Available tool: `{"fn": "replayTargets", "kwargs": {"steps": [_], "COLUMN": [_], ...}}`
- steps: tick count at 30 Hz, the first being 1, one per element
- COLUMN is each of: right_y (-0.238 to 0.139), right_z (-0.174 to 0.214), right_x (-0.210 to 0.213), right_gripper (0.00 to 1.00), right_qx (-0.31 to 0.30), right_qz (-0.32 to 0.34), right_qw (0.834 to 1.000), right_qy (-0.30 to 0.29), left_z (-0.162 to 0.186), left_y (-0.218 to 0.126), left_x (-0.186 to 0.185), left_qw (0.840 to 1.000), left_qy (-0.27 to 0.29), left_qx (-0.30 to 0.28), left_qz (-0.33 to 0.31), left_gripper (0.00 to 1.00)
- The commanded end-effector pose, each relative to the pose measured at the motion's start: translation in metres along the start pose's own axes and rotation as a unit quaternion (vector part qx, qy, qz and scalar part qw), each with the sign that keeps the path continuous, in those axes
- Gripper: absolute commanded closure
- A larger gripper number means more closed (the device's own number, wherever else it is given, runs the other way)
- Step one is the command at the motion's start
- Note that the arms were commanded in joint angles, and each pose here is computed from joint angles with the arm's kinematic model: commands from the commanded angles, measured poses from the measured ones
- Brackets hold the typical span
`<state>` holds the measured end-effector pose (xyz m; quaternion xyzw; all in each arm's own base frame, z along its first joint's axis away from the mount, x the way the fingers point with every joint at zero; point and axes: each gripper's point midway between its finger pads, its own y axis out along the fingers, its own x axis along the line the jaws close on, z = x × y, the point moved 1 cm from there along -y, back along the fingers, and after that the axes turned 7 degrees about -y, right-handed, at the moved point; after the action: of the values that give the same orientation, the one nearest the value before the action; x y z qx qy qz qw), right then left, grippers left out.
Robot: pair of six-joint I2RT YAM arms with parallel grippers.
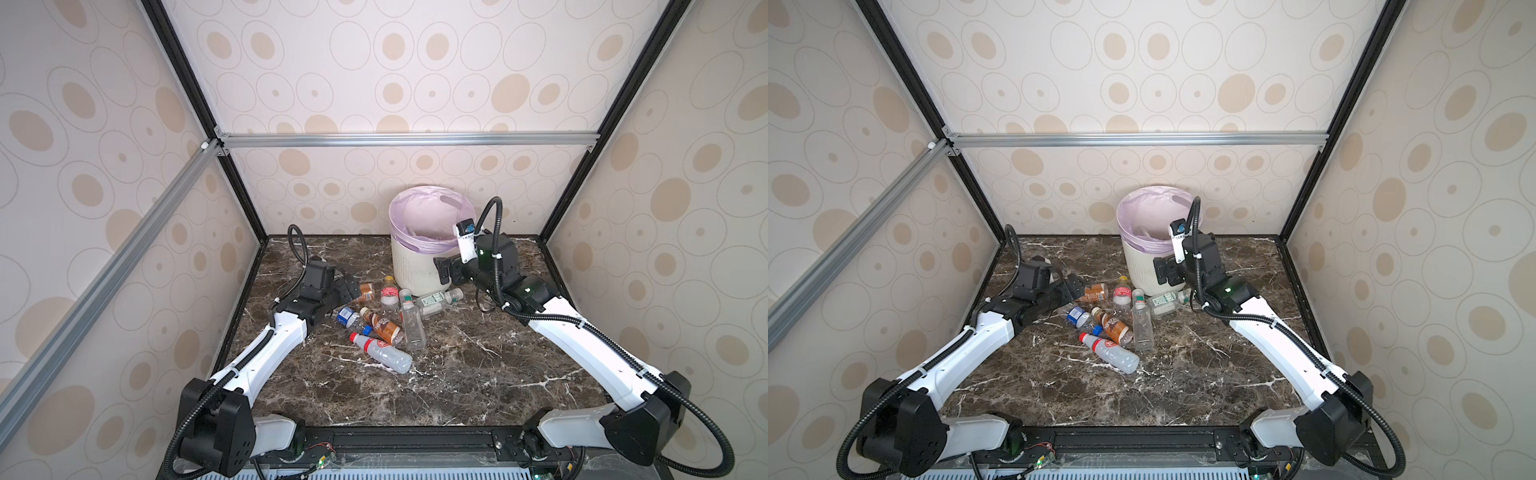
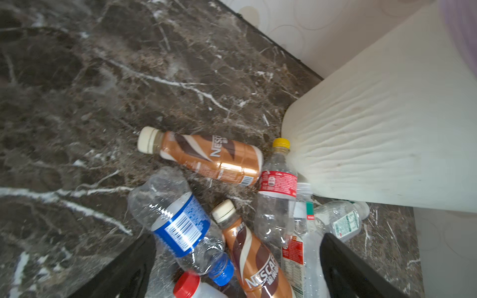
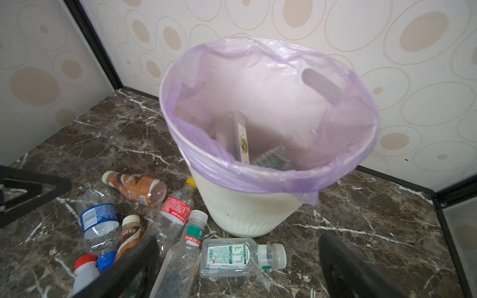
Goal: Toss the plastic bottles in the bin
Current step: 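Withdraw the right gripper toward the pile while the left lowers onto the blue-labelled bottle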
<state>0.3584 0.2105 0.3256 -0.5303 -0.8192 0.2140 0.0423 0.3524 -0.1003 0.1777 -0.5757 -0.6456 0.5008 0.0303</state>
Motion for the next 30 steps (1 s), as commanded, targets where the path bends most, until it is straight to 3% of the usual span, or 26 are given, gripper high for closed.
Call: {"fn": "replayTargets", "kwargs": {"steps": [1, 10, 23, 30], "right_y": [-0.004, -0.006, 0.009, 0.007], "right_z": [-0.007, 0.003, 0.022, 0.029], "right_x": [0.015, 0.041, 0.09, 0.089], "right_gripper": [0.01, 0.01, 0.01, 0.01], "right_qx": [-0.03, -0.055, -0.038, -0.039], "right_qz": [0.004, 0.004, -0.057, -0.049], "right_qw": [0.999, 0.998, 0.996, 0.997], "right_qy": [-0.015, -0.027, -0.06, -0.053], "left_z": [0.0, 0.02, 0.029, 0.028], "left_y": [-0.005, 0.03, 0.058, 0.068], "left_x": [0.026, 0.053, 0.072, 0.081], "left_qw": [0.997, 0.99, 0.98, 0.976], "left_qy": [-0.066, -0.122, -0.172, -0.183], "left_qx": [-0.017, 0.033, 0.034, 0.029], "left_qz": [-0.042, -0.069, -0.096, -0.117], "left_gripper": [0.01, 0.01, 0.01, 0.02]}}
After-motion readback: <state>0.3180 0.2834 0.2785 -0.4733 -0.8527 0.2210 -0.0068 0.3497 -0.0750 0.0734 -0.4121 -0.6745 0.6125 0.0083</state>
